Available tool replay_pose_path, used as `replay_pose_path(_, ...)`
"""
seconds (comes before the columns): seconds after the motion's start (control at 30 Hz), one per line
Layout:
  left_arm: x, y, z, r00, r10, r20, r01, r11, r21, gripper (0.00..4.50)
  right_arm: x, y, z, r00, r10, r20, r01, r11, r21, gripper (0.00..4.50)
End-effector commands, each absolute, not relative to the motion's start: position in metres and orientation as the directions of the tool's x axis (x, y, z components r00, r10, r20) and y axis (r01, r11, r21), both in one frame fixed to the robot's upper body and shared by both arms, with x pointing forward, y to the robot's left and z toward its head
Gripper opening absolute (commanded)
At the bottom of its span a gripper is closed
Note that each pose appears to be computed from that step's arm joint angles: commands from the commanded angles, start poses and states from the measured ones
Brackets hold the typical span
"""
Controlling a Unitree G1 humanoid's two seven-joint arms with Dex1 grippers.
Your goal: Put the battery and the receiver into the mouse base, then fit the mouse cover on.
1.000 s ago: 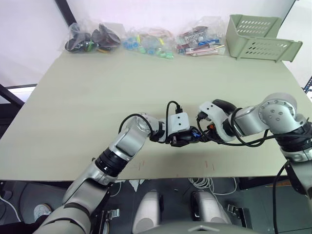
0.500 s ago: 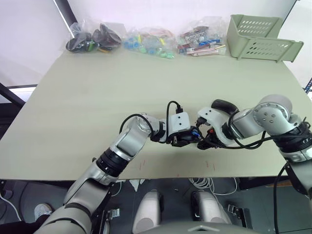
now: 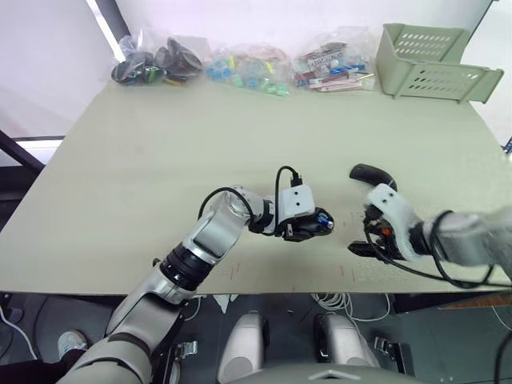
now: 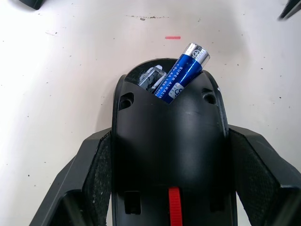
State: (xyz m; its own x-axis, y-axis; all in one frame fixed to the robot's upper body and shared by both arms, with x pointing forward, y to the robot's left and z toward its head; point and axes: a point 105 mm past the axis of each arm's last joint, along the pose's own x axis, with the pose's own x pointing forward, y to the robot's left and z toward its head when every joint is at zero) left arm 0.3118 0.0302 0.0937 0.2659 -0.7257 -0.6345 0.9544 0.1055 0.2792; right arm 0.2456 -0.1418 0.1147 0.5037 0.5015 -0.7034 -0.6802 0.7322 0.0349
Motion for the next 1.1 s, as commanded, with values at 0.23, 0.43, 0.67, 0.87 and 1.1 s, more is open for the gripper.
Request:
replay_pose_path(0.23,0.305,0.033,0.071,0.231,-0.684,-0.692,0.968,0.092,0.232,2.93,0.225,-0.141,0.121,0.631,0.665,-0.399,-0.735,0.678,-0.032,3.38)
replay_pose_path(0.43,0.304,0.035,0.071,0.231,-0.681,-0.695,0.969,0.093,0.231,2.93,0.229,-0.13,0.12,0.706,0.664,-0.248,-0.704,0.696,-0.142,3.38)
replay_pose_path(0.67,0.303,0.035,0.072,0.231,-0.68,-0.695,0.969,0.094,0.23,2.93,0.232,-0.119,0.121,0.705,0.706,-0.072,-0.709,0.705,-0.021,2.25)
replay_pose_path(0.87,0.303,0.034,0.073,0.232,-0.68,-0.695,0.969,0.096,0.23,2.93,0.244,-0.115,0.12,0.723,0.691,-0.005,-0.691,0.722,-0.03,0.05)
replay_pose_path(1.1,0.304,0.033,0.074,0.233,-0.679,-0.696,0.968,0.094,0.232,2.93,0.254,-0.103,0.114,0.711,0.703,0.019,-0.702,0.711,-0.035,0.05)
